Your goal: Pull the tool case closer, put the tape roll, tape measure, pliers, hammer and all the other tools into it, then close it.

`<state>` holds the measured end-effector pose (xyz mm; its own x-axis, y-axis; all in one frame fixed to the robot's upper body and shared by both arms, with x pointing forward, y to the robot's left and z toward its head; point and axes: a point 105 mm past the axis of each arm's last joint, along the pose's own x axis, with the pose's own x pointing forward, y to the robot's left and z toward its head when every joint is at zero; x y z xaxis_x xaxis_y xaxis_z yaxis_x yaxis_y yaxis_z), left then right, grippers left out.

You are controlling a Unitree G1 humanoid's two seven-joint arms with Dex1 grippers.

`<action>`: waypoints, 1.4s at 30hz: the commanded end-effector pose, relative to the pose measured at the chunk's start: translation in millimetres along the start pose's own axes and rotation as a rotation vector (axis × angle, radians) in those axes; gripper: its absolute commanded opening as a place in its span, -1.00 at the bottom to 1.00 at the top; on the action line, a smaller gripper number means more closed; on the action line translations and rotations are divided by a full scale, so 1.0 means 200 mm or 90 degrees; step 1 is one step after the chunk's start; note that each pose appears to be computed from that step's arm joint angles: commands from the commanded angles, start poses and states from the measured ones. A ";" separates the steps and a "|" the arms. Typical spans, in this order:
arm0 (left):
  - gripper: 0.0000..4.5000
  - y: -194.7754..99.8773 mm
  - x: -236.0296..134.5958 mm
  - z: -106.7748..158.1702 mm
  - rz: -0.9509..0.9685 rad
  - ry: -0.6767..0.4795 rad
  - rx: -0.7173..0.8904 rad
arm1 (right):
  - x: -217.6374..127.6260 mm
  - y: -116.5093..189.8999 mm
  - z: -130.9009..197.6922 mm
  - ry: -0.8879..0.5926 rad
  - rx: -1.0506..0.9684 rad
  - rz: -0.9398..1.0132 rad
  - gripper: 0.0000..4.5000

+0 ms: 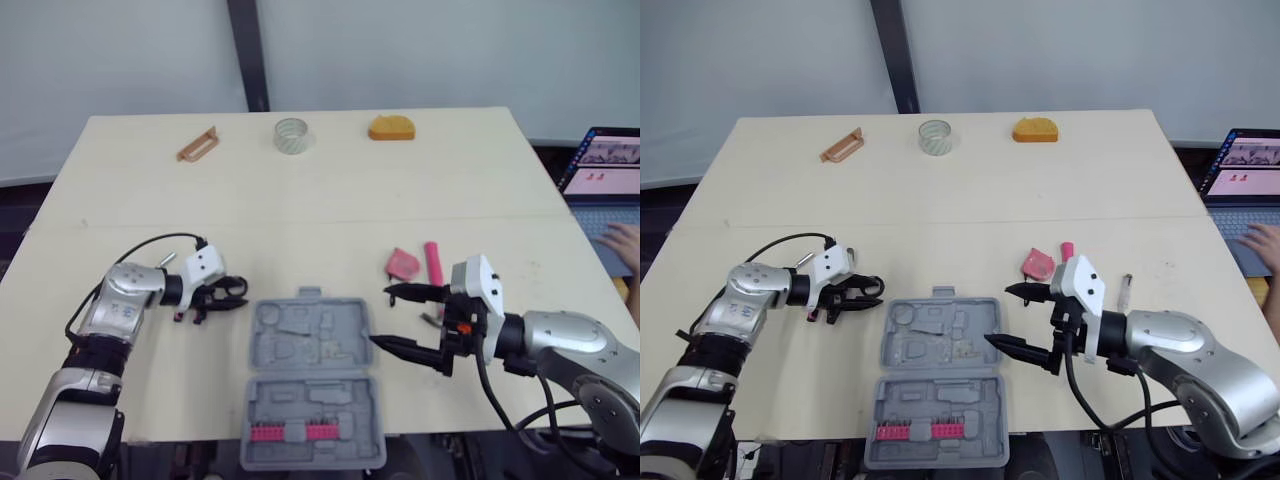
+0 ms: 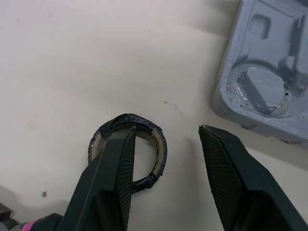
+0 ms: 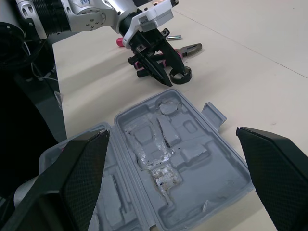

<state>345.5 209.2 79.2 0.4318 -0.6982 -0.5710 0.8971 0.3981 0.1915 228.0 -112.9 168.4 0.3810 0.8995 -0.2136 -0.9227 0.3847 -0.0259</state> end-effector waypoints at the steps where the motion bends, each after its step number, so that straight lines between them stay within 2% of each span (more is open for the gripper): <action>1: -0.58 0.01 -0.02 0.04 0.004 -0.015 0.011 | -0.01 0.02 0.06 -0.024 -0.031 0.001 1.00; 2: -0.79 0.01 -0.02 0.04 0.004 -0.014 0.011 | -0.01 0.02 0.06 -0.024 -0.031 0.001 1.00; 33: -0.79 0.01 0.00 0.02 0.004 0.007 0.014 | 0.00 0.02 0.08 -0.032 -0.031 0.000 1.00; 34: -0.90 0.01 0.00 0.02 0.004 0.006 0.014 | 0.00 0.02 0.08 -0.032 -0.031 0.000 1.00; 42: -0.90 0.02 -0.01 0.04 0.009 -0.007 0.009 | 0.00 0.02 0.08 -0.035 -0.032 0.000 1.00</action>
<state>344.9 208.0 75.5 0.4217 -0.6905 -0.5878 0.9012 0.3907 0.1876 230.1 -111.5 172.1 0.3900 0.8991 -0.1987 -0.9196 0.3913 -0.0345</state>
